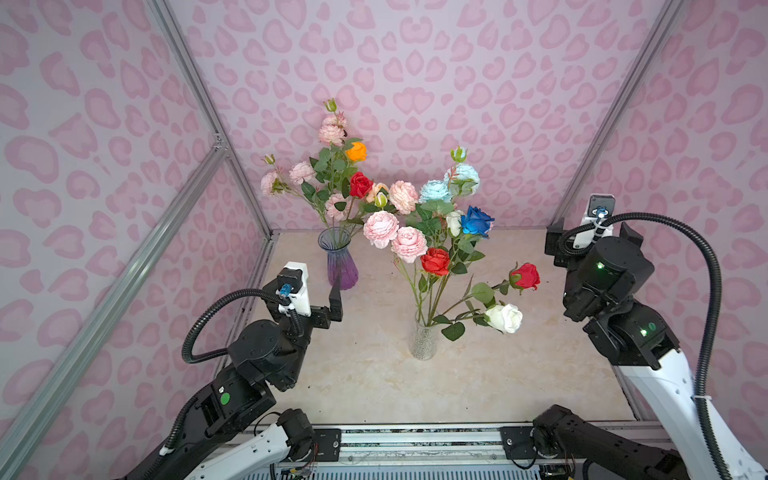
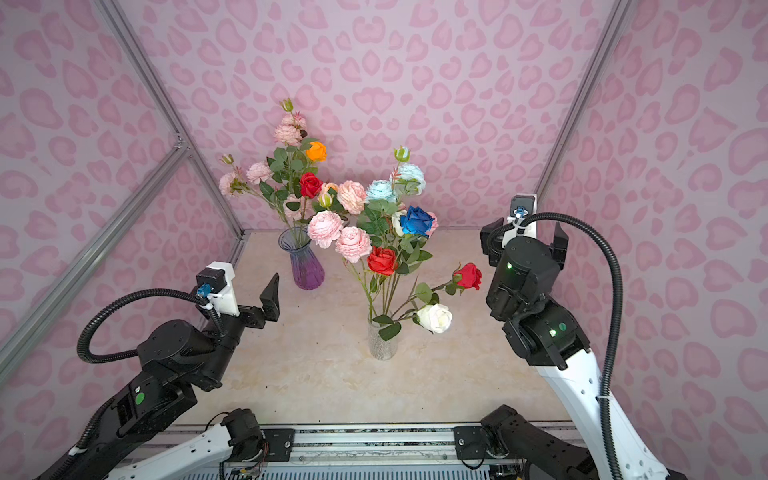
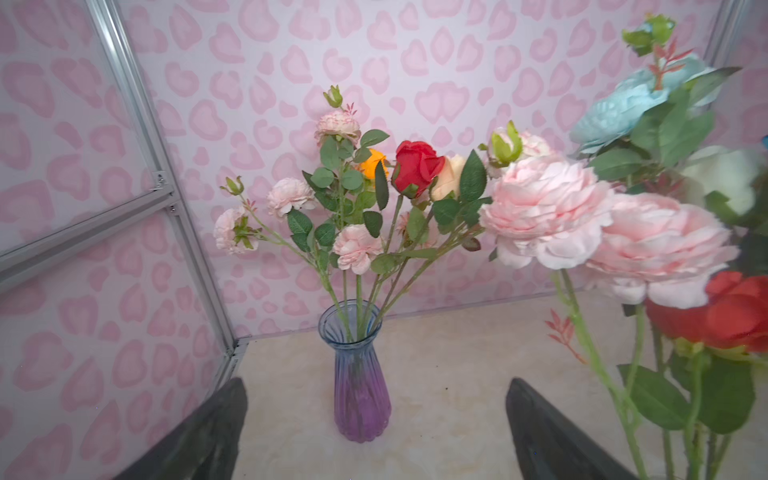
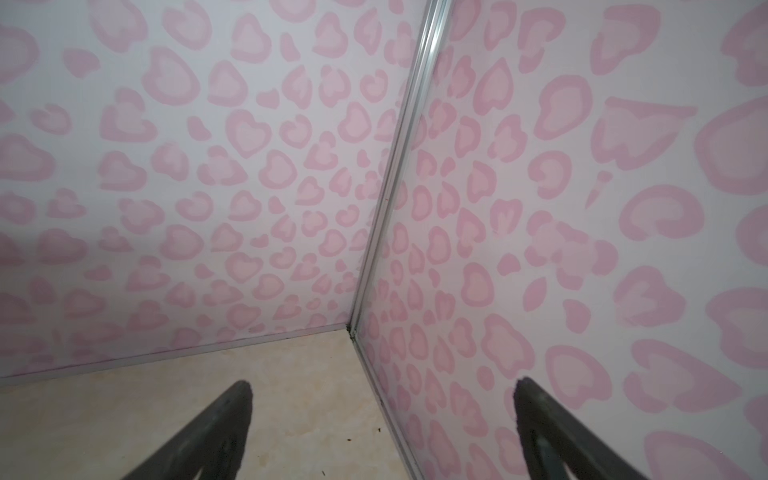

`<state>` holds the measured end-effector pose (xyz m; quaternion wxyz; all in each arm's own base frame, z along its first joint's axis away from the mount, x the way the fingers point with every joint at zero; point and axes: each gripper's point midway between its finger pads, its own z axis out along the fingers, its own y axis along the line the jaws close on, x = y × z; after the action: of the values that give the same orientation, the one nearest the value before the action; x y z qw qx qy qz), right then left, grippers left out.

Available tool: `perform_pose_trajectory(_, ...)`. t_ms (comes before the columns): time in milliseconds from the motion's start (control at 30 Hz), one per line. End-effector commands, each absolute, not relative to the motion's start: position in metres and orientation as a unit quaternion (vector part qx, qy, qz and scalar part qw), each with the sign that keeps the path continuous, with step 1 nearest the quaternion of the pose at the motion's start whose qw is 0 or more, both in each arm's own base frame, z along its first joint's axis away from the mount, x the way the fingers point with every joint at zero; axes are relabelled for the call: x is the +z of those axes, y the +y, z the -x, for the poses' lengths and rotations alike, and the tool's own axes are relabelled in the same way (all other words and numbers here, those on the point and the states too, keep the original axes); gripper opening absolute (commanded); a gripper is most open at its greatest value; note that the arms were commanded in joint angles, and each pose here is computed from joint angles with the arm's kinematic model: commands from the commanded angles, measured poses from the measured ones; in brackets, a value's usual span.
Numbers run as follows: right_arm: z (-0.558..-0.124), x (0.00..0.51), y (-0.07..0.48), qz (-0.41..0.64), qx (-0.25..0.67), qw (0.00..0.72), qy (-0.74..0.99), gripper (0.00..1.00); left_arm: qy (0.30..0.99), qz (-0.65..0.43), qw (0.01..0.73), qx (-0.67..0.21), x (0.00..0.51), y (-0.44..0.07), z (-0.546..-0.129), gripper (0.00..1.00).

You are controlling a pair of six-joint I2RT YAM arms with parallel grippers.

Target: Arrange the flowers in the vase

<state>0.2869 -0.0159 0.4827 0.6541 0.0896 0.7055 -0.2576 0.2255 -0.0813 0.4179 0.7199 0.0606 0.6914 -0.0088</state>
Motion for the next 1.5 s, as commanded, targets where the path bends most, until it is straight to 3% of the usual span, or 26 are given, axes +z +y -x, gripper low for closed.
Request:
perform_pose_trajectory(0, -0.287, 0.483, -0.032, -0.112, -0.229, 0.675, 0.692, 0.98, 0.674, -0.016, 0.738, 0.034, 0.424, -0.053, -0.229, 0.98)
perform_pose_trajectory(167, -0.316, 0.442, -0.042, -0.081, -0.215, 0.661, 0.714, 0.98, 0.693, 0.039, 0.719, 0.037, 0.386, -0.024, -0.267, 0.98)
perform_pose_trajectory(233, -0.333, 0.409, -0.028, -0.007, -0.193, 0.657, 0.729, 0.98, 0.710, 0.061, 0.701, 0.021, 0.359, -0.014, -0.290, 0.98)
perform_pose_trajectory(333, -0.338, 0.371, -0.046, -0.071, -0.140, 0.684, 0.713, 0.98, 0.710, 0.100, 0.697, 0.030, 0.315, 0.006, -0.308, 0.98)
perform_pose_trajectory(467, -0.344, 0.313, -0.068, -0.095, -0.135, 0.689, 0.705, 0.98, 0.722, 0.132, 0.675, 0.073, 0.255, 0.032, -0.317, 0.98)
perform_pose_trajectory(567, -0.354, 0.262, -0.074, -0.104, -0.130, 0.652, 0.740, 0.98, 0.738, 0.148, 0.653, 0.087, 0.210, 0.045, -0.320, 0.97)
perform_pose_trajectory(767, -0.366, 0.165, -0.039, -0.018, -0.062, 0.605, 0.794, 0.98, 0.736, 0.143, 0.658, 0.066, 0.166, 0.041, -0.321, 0.98)
perform_pose_trajectory(1000, -0.367, 0.128, -0.024, -0.007, -0.037, 0.599, 0.800, 0.98, 0.729, 0.141, 0.669, 0.042, 0.150, 0.043, -0.327, 0.98)
perform_pose_trajectory(1267, -0.373, 0.123, -0.021, -0.020, -0.054, 0.596, 0.801, 0.99, 0.745, 0.094, 0.659, 0.036, 0.128, 0.033, -0.357, 0.98)
perform_pose_trajectory(1467, -0.372, 0.112, -0.001, 0.008, -0.051, 0.642, 0.765, 0.99, 0.779, 0.060, 0.624, 0.026, 0.120, 0.023, -0.380, 0.98)
